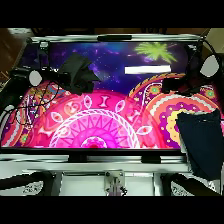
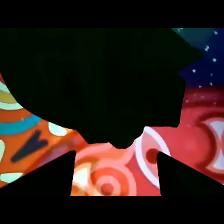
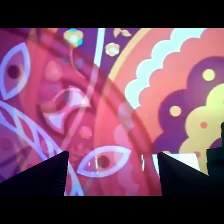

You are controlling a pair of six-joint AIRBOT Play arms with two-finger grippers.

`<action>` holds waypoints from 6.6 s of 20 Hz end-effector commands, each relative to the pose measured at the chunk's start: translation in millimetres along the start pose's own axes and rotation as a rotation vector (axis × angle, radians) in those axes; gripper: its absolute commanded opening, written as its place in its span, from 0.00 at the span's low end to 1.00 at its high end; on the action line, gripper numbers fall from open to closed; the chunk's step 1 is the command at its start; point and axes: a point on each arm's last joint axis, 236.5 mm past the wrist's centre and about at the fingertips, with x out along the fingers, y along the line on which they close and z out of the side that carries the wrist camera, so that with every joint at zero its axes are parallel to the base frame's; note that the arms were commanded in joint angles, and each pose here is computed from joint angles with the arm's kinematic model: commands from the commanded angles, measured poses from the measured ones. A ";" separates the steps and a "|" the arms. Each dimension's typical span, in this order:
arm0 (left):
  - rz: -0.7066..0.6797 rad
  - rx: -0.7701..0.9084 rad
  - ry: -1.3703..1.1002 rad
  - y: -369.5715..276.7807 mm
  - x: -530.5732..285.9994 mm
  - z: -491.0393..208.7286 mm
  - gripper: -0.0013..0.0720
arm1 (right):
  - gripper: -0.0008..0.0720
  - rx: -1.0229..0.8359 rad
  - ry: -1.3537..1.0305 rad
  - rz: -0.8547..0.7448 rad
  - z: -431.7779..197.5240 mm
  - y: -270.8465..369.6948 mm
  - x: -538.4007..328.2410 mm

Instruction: Fold the shirts.

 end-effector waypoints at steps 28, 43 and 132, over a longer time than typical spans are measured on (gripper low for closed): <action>-0.505 0.117 -0.502 -144.8 -385.7 115.2 0.07 | 0.92 -0.068 -0.212 0.183 -54.3 37.5 -148.5; -0.216 -0.158 0.438 -107.8 -109.1 -171.8 0.95 | 0.92 0.036 0.216 0.334 -220.0 130.5 40.3; -0.293 -0.440 -0.054 -46.7 -83.7 -159.1 0.86 | 0.12 0.069 0.002 0.106 -89.0 99.0 66.6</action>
